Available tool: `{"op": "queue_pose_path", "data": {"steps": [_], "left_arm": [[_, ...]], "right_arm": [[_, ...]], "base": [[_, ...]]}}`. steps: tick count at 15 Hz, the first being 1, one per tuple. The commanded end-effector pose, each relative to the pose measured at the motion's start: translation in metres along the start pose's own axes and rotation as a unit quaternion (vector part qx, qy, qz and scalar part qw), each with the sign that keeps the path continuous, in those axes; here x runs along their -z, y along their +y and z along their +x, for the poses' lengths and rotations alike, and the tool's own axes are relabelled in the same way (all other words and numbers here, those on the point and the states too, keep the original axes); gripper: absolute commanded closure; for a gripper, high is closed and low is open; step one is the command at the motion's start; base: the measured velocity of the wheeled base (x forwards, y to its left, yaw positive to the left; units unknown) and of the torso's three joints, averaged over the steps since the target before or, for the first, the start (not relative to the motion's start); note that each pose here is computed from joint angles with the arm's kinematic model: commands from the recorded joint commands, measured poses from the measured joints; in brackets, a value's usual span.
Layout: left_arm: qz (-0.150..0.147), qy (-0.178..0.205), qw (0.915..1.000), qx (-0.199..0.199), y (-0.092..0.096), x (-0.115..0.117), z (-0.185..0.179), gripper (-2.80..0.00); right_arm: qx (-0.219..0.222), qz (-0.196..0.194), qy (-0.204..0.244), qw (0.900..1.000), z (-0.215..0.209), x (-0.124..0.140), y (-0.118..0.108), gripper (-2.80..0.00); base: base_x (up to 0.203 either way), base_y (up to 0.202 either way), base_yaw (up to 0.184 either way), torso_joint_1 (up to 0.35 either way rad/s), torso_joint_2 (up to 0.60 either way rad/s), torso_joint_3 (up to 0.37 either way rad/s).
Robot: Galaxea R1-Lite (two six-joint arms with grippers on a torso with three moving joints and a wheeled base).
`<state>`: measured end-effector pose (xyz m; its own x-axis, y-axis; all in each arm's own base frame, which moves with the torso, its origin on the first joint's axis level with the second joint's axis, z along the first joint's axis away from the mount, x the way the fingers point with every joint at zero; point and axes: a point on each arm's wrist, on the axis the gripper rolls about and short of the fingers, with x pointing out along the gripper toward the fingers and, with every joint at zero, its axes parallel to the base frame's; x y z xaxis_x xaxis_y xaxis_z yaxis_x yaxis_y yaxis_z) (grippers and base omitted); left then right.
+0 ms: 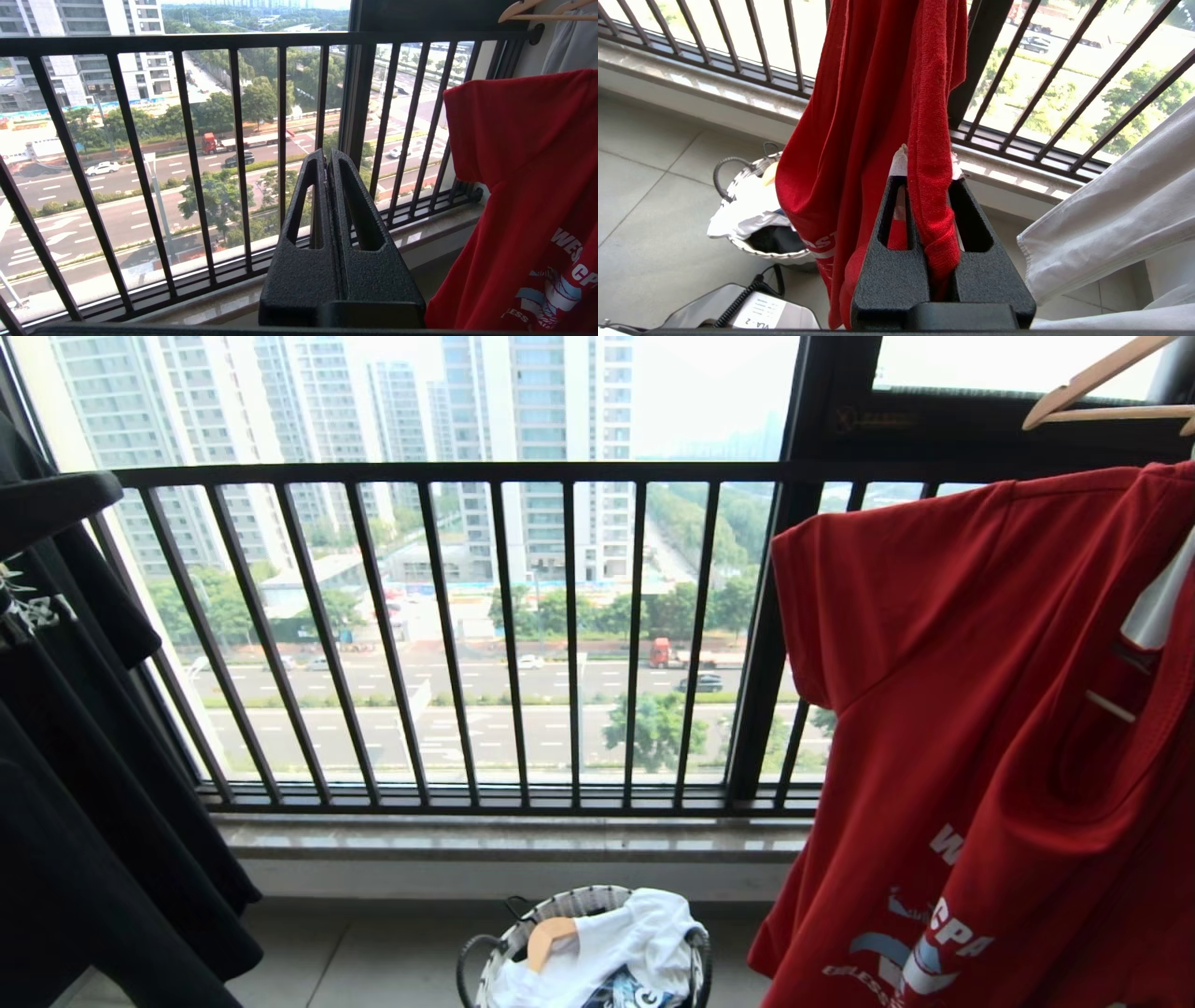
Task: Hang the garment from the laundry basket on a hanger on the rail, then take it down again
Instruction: Hang the clothes rack on the clothesline
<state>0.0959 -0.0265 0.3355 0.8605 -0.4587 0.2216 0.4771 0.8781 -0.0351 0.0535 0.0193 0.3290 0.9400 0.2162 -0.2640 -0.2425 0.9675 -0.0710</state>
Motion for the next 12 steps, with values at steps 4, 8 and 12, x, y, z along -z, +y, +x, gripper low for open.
{"op": "queue_pose_path", "data": {"steps": [4,8,12], "left_arm": [[0.000,-0.003,1.0000,0.001,-0.001,-0.001,-0.002,0.00],[0.001,-0.006,1.0000,0.002,-0.001,-0.002,-0.004,0.00],[0.001,-0.005,1.0000,0.002,-0.001,-0.001,-0.004,0.00]], "right_arm": [[0.001,-0.001,0.007,1.000,0.001,0.003,0.000,0.00],[0.000,-0.002,0.015,1.000,0.000,0.012,0.000,0.00],[0.000,-0.003,0.022,1.000,0.000,0.017,0.000,0.00]], "base": [[0.000,0.000,0.000,0.196,-0.50,-0.299],[0.000,0.000,0.000,0.216,-0.52,-0.302],[0.000,0.000,0.000,0.239,-0.55,-0.313]]}}
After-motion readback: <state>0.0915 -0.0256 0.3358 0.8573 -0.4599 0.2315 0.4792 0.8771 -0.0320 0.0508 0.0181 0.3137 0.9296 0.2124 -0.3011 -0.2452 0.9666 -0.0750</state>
